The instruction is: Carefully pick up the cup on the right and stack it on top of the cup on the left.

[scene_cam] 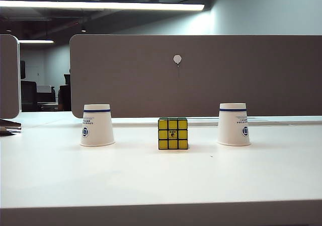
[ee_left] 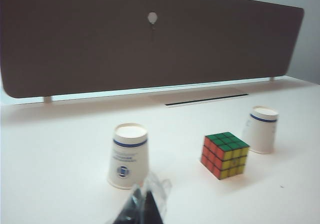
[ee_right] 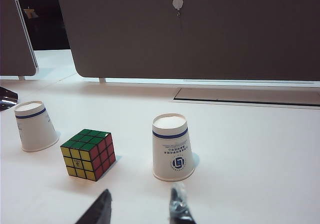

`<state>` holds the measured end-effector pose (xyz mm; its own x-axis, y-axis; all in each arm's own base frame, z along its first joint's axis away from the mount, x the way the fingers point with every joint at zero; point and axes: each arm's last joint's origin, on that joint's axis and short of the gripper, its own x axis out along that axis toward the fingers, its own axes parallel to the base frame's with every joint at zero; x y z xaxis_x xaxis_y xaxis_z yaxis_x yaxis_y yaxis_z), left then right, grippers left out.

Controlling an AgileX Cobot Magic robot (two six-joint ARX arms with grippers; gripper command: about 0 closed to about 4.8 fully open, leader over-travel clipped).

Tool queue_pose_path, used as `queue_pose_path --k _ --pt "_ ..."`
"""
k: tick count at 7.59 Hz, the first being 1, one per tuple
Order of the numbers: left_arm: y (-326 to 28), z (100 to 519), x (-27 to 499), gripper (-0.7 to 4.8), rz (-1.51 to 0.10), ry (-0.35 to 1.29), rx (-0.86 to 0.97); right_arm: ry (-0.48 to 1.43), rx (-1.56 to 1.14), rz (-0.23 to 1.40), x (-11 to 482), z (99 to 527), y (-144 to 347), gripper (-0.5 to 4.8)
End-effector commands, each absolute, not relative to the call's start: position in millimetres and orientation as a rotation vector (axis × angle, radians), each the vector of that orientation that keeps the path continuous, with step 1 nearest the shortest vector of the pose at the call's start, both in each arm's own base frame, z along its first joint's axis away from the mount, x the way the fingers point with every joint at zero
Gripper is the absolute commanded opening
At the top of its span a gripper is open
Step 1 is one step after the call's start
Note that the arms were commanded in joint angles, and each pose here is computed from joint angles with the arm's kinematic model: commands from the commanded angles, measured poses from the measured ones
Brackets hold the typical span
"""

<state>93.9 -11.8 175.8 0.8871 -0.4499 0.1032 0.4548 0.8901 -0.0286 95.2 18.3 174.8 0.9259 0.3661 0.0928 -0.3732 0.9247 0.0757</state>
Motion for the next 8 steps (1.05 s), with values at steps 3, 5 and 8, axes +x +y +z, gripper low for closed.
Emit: queue_pose_path --k 3,5,8 --pt "-18.8 181.3 92.2 0.17 -0.532 -0.146 -0.05 0.044 0.015 0.504 195.2 201.8 56.4 2.75" --pt "-18.8 181.8 92.1 -0.06 -0.533 -0.152 -0.048 0.059 0.008 0.509 222.6 209.7 65.7 2.75" --pt "-19.6 185.0 91.0 -0.06 -0.564 -0.185 -0.038 0.034 -0.08 0.458 225.7 207.6 65.0 3.2"
